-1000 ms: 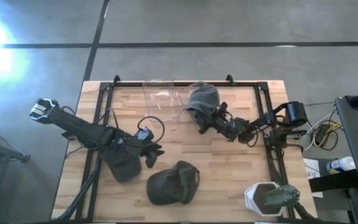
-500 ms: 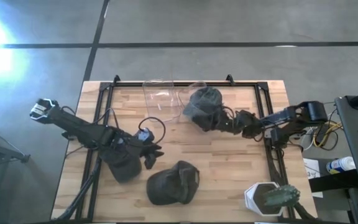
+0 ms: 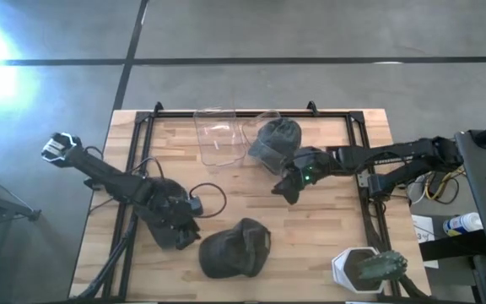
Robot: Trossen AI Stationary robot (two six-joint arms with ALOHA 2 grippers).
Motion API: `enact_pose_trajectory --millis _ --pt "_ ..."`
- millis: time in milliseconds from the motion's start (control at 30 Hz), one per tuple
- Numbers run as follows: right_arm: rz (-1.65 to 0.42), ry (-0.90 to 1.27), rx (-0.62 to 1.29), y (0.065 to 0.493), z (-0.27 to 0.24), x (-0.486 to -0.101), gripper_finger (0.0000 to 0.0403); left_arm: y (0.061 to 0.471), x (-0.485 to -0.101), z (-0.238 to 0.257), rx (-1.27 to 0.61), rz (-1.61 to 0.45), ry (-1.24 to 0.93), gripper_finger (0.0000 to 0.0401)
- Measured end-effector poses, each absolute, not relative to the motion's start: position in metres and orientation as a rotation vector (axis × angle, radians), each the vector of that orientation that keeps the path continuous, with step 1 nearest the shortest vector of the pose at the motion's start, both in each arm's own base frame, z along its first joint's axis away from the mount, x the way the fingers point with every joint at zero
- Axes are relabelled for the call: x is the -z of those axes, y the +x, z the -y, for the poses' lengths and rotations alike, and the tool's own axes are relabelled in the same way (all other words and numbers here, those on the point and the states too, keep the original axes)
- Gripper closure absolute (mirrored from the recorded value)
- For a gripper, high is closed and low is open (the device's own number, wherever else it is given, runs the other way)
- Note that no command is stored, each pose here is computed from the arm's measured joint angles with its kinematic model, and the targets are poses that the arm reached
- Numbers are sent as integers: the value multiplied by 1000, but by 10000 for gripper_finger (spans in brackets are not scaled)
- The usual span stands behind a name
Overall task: Pick & Place hat
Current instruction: Put the bottom black cap into the left transparent bin
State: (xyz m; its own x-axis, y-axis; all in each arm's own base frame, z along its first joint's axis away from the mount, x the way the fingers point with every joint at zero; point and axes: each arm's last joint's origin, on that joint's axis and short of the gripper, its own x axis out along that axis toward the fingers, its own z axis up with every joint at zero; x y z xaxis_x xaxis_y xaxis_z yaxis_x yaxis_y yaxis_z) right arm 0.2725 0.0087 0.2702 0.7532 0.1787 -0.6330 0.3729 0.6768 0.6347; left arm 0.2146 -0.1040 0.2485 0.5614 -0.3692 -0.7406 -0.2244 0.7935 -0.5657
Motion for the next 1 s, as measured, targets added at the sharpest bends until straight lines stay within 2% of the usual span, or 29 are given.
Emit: enact_pose_trajectory --millis 233,467,700,1000 --pt "-848 877 51 301 -26 -269 265 214 -230 124 142 -966 -784 248" --pt "-1001 882 -1 343 -62 -241 275 212 -208 161 212 -1023 -790 248" --pt "-1108 926 -12 373 -93 -216 282 206 -182 188 201 -1123 -766 248" --pt "-1203 944 7 387 -123 -186 282 205 -168 197 -66 -1007 -918 248"
